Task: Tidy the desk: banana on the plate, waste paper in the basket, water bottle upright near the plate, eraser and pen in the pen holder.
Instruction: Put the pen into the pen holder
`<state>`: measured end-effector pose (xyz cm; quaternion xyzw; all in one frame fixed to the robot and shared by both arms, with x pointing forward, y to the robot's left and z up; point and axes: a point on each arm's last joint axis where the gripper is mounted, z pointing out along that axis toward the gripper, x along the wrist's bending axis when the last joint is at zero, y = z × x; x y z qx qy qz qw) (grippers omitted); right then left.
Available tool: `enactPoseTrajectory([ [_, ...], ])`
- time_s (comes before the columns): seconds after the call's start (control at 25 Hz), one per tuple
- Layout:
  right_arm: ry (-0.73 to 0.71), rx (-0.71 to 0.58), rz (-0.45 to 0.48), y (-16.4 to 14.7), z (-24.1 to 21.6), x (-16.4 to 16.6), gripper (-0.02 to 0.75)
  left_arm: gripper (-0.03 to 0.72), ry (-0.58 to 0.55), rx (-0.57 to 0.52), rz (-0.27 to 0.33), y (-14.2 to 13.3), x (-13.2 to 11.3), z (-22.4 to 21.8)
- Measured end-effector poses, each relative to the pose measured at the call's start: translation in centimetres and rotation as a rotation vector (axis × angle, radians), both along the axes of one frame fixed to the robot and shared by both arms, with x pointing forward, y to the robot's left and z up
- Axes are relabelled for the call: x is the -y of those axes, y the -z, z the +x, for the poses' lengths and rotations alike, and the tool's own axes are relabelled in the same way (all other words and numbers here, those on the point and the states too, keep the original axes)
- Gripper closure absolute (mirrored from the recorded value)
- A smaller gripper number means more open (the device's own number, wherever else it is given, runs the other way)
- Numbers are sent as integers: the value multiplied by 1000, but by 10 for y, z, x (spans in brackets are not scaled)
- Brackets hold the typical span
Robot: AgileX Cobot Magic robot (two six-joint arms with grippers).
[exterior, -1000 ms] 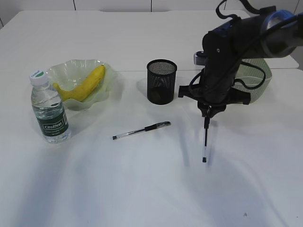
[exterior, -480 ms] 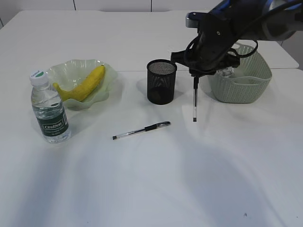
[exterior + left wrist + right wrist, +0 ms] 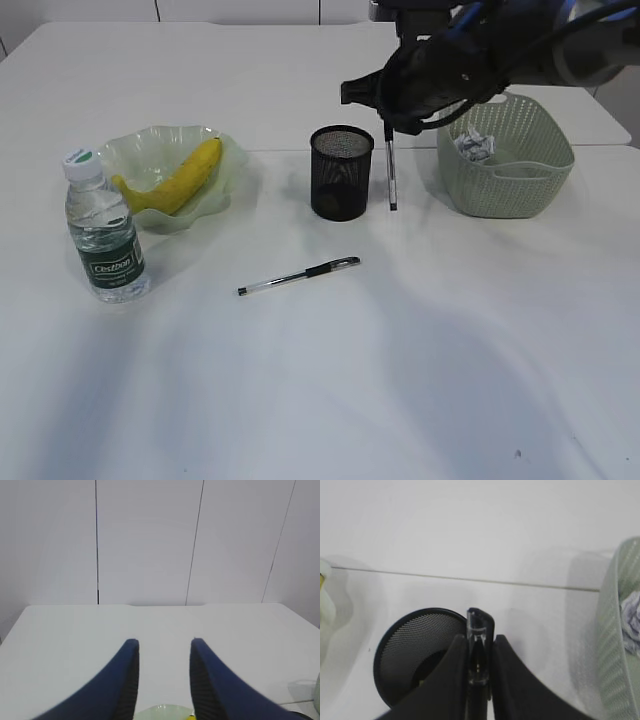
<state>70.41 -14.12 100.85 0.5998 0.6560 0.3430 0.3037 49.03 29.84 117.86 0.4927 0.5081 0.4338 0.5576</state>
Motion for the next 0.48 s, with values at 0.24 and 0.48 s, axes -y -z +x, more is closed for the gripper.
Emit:
enactPoseTrajectory([
  [0.24,-136,152,-1,-12,5,-10,660,449,0,-30,-2,8,0,8],
  [0.48,-248,263,-19,-21,8,-19,660,449,0,-40,-2,10,-1,11],
])
